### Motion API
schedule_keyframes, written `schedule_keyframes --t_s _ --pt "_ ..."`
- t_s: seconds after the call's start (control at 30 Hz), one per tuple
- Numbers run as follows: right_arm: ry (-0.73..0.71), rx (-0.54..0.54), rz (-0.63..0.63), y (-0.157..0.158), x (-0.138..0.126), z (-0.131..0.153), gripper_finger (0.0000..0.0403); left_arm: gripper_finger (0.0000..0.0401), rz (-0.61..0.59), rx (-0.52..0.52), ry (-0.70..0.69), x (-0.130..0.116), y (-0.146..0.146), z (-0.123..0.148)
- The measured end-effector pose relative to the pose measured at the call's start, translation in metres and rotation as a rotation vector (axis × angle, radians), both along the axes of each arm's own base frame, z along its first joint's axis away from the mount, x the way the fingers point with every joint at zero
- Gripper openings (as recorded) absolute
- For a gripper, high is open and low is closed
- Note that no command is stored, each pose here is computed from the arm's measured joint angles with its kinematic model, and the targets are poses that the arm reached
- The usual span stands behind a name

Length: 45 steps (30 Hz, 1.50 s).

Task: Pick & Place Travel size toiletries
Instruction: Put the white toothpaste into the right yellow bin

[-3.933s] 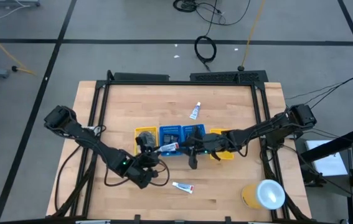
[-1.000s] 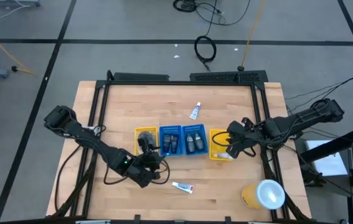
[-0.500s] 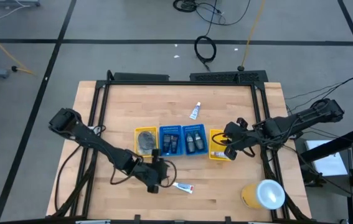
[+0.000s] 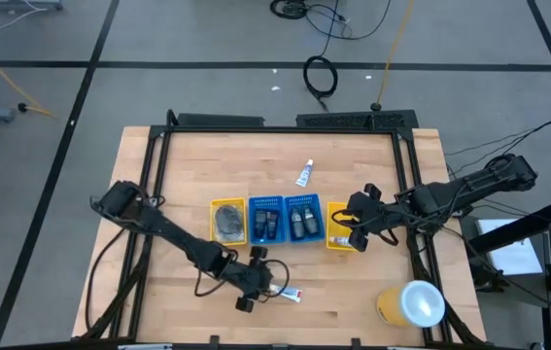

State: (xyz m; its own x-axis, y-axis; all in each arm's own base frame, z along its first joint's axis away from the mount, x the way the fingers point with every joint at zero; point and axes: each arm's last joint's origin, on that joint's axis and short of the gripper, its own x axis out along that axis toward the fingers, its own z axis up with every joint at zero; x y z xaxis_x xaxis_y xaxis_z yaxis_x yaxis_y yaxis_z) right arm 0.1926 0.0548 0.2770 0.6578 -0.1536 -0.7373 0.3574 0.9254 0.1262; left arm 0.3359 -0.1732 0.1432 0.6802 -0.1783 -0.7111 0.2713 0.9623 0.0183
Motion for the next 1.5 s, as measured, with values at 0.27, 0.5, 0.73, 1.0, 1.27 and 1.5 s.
schedule_keyframes --t_s 0.27,0.5,0.73,1.0,1.27,1.5 --pt "0.0 -0.005 0.005 0.0 0.0 0.0 0.0118 0.0195 -0.01 -0.084 0.06 0.006 0.0 -0.022" --pt "-0.001 -0.006 0.004 0.0 0.0 0.0 0.0118 0.0178 0.015 -0.073 0.064 0.007 0.001 -0.027" --pt "-0.001 -0.007 0.004 0.0 0.0 0.0 0.0118 0.0087 0.026 -0.063 0.062 0.008 0.003 -0.027" --pt "-0.001 -0.007 0.004 0.0 0.0 0.0 0.0118 0.0024 0.022 -0.084 0.055 0.009 0.003 -0.026" --pt "-0.001 -0.007 0.003 0.0 0.0 0.0 0.0118 0.0138 0.045 -0.083 0.035 0.01 0.003 -0.025" --pt "-0.001 -0.007 0.003 0.0 0.0 0.0 0.0118 0.0187 0.042 -0.086 0.022 0.011 0.003 -0.024"
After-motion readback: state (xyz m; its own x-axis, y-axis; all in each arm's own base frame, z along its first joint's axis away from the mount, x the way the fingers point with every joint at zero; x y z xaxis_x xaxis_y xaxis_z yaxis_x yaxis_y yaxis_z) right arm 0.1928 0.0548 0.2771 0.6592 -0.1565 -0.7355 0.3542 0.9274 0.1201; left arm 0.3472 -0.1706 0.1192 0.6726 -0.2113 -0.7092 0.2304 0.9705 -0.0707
